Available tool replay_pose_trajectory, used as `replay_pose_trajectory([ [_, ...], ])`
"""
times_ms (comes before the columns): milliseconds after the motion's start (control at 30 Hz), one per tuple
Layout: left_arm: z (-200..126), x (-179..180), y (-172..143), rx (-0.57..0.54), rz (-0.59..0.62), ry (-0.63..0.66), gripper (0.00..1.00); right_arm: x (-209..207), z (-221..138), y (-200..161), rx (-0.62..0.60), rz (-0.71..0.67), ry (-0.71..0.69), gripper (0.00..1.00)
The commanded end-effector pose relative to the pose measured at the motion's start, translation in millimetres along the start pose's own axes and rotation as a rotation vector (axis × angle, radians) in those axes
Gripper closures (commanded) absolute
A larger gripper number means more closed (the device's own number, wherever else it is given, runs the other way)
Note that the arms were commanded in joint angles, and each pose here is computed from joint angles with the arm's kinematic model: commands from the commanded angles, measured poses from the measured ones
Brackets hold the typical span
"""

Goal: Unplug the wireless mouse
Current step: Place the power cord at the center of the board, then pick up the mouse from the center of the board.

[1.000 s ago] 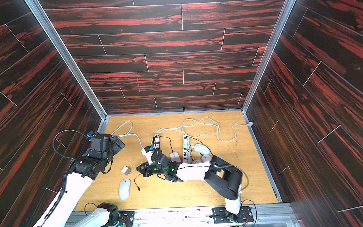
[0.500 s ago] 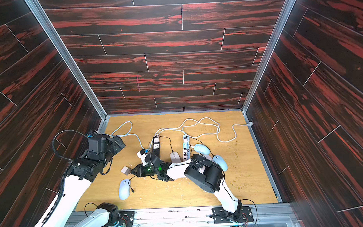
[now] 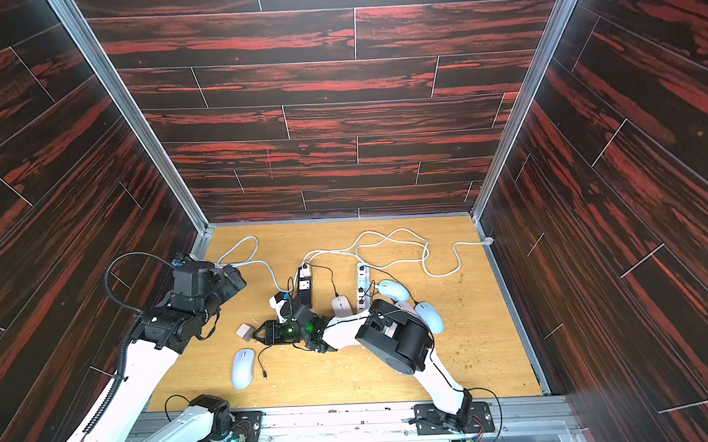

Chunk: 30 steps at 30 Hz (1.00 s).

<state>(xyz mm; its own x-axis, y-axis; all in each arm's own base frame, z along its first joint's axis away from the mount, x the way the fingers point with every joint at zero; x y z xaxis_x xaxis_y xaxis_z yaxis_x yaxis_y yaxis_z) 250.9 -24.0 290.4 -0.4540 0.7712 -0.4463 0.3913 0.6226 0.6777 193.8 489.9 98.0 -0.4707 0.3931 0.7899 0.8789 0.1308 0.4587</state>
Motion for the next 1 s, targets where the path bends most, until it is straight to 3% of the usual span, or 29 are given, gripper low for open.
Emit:
replay_pose_trajectory([
  [0,4,0,-5,0.017,0.036,-0.016,0.00,9,-15,10,-0.056,-0.065,-0.040,0.46],
  [267,24,-20,-29,0.114,0.105,-0.219,0.00,17,-91,33,-0.256,-0.247,-0.243,0.47],
  [467,44,-44,-61,0.195,0.178,-0.277,0.00,-6,-148,25,-0.311,-0.247,-0.442,0.49],
  [667,61,-66,-102,0.295,0.236,-0.305,0.00,-19,-184,17,-0.253,-0.261,-0.606,0.57],
  [833,72,-65,-124,0.353,0.142,-0.343,0.00,-31,-193,22,-0.124,-0.249,-0.700,0.57],
  [967,74,-54,-123,0.318,0.084,-0.305,0.00,-44,-187,35,-0.036,-0.234,-0.783,0.52],
])
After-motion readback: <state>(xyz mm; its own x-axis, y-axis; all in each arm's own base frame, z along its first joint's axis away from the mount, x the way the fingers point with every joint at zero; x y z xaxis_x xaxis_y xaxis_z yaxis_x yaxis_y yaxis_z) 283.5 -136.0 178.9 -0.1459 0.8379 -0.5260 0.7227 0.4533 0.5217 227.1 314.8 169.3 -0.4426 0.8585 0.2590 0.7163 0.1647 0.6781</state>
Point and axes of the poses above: each gripper's point midway between its finger pads, its own z axis out along the fingers, its own x axis along the line the jaws close on, y = z × x, the point moved 6 cm from there along -z, back along the fingers, and after that the axes turned 6 degrees about -z, right-handed, at the moved point
